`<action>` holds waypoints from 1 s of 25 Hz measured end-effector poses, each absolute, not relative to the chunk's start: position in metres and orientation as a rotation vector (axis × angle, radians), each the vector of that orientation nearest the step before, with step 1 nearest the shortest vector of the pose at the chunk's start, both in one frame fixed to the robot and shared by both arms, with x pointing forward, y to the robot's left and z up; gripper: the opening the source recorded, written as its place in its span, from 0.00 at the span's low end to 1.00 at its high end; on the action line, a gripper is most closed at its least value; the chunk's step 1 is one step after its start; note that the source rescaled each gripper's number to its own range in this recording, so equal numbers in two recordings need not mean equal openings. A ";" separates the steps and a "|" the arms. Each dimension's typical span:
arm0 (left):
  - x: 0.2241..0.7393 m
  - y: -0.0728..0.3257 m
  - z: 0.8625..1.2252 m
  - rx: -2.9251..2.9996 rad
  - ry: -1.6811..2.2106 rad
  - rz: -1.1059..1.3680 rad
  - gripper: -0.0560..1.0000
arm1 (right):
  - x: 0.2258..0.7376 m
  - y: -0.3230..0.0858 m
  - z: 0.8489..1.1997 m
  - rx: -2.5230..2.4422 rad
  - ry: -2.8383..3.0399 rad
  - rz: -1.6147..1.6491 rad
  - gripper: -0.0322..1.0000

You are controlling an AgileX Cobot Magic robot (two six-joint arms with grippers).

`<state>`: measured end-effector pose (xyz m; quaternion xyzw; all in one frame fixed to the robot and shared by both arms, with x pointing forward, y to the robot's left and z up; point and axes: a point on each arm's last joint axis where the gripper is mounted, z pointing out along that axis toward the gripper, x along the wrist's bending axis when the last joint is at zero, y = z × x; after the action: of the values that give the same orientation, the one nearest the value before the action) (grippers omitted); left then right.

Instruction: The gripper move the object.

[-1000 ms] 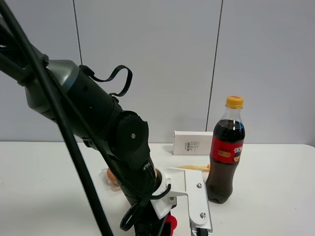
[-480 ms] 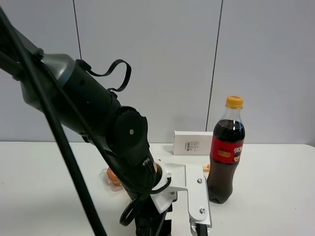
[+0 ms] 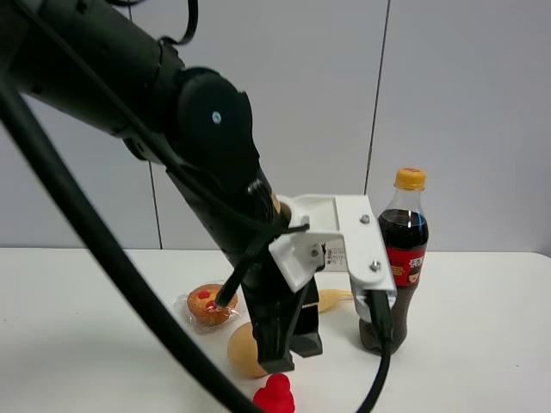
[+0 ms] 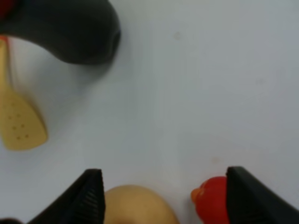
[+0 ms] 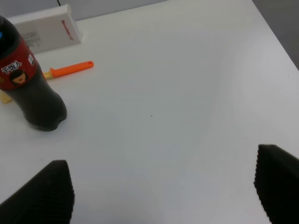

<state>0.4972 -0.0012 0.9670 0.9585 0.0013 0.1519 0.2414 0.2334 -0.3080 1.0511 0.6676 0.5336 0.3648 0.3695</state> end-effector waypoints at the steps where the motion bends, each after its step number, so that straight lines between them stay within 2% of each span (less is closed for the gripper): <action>1: 0.497 0.000 0.978 2.613 0.025 0.432 0.41 | 0.233 -0.308 1.051 1.713 1.369 0.936 1.00; 6: 0.498 0.013 1.026 2.607 0.194 0.487 0.41 | 0.233 -0.308 1.051 1.713 1.369 0.936 1.00; 8: 0.499 0.024 1.046 2.604 0.321 0.503 0.46 | 0.233 -0.308 1.051 1.713 1.369 0.936 1.00; 10: 0.498 0.036 1.062 2.590 0.440 0.518 0.58 | 0.233 -0.308 1.051 1.713 1.369 0.936 1.00; 13: 0.496 0.058 1.082 2.576 0.628 0.547 0.86 | 0.233 -0.308 1.051 1.713 1.369 0.936 1.00; 15: 0.492 0.073 1.093 2.591 0.722 0.590 0.96 | 0.233 -0.308 1.051 1.713 1.369 0.936 1.00; 18: 0.484 0.092 1.109 2.600 0.833 0.641 1.00 | 0.233 -0.308 1.051 1.713 1.369 0.936 1.00; 25: 0.464 0.153 1.152 2.379 1.331 0.661 1.00 | 0.233 -0.308 1.051 1.713 1.369 0.936 1.00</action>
<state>0.4637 0.1534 1.1517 0.8362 0.4677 0.2322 0.1673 0.2334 -0.3080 1.0511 0.6676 0.5336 0.3648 0.3695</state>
